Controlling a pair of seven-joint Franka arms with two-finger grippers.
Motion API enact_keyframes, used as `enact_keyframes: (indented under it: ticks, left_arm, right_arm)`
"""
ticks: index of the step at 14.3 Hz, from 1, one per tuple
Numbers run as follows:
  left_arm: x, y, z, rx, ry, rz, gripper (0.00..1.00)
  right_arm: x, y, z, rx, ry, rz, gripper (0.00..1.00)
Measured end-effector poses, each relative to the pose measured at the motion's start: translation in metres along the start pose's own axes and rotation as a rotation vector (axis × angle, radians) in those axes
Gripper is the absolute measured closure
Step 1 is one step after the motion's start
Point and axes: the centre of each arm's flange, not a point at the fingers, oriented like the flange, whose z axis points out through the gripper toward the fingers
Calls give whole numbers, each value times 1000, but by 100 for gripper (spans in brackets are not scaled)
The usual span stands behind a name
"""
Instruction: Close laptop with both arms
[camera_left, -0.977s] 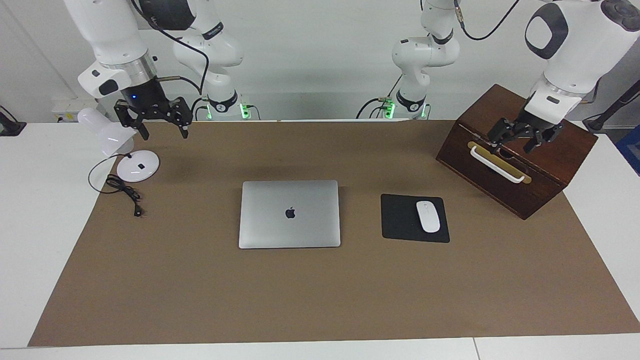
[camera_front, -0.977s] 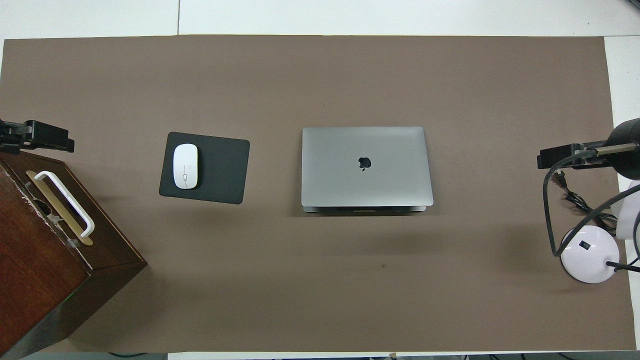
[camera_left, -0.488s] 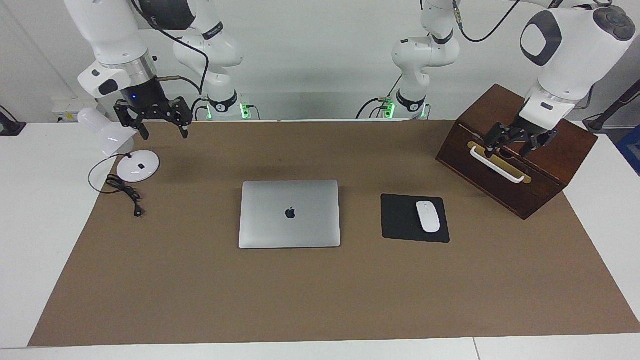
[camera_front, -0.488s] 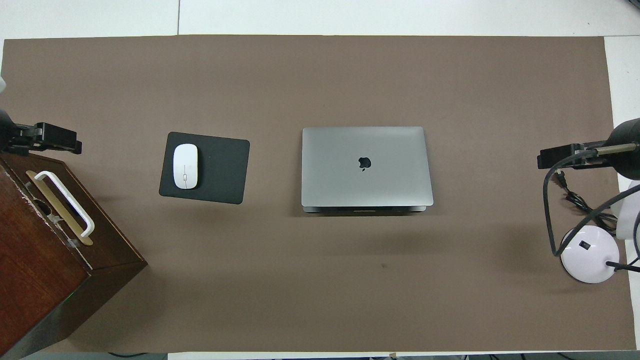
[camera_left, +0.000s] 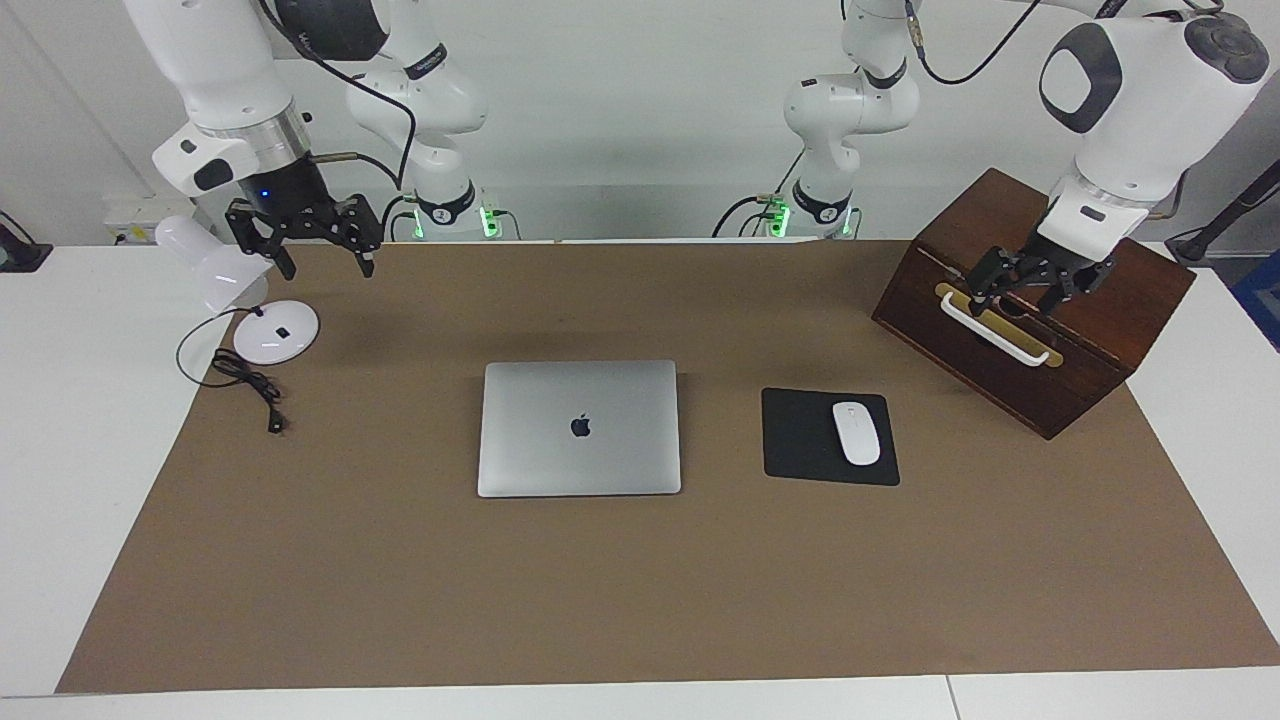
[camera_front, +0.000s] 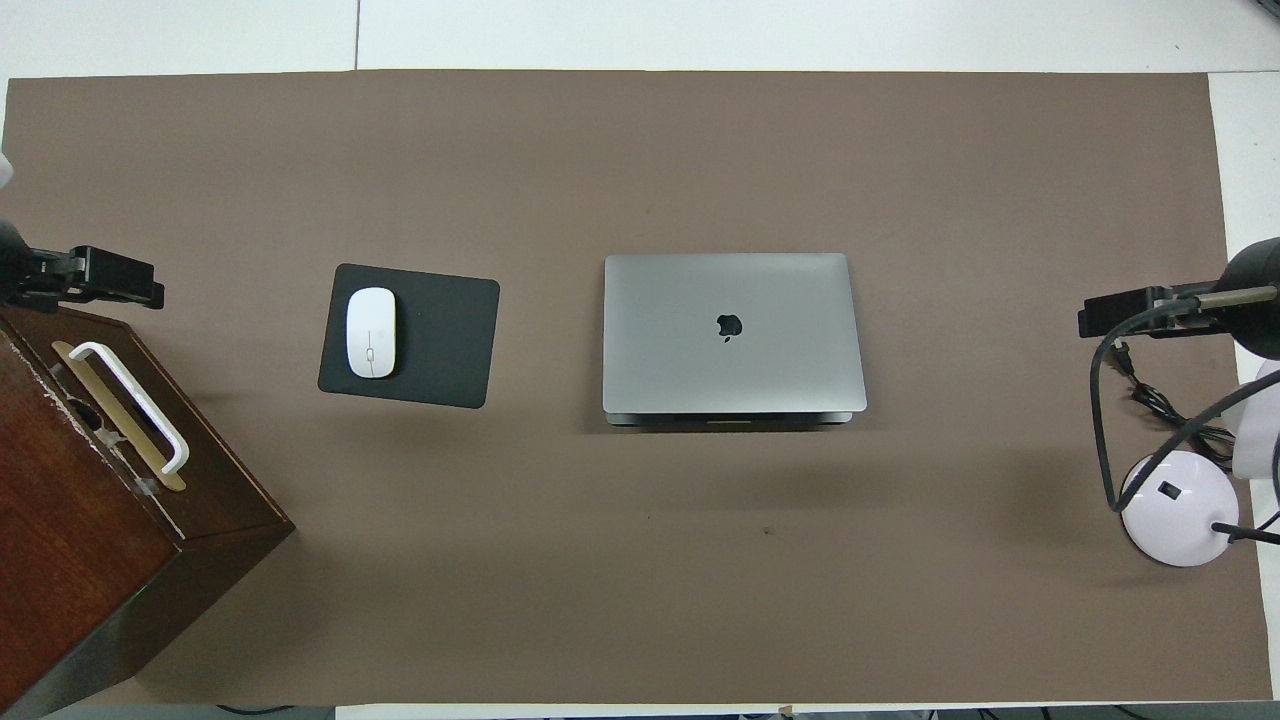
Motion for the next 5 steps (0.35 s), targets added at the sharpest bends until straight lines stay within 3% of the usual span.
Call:
enact_keyframes:
  ticks: [5]
  left_arm:
    - [0,0,0,0,0,-1,0]
  right_arm:
    - [0,3,0,0,0,5,0]
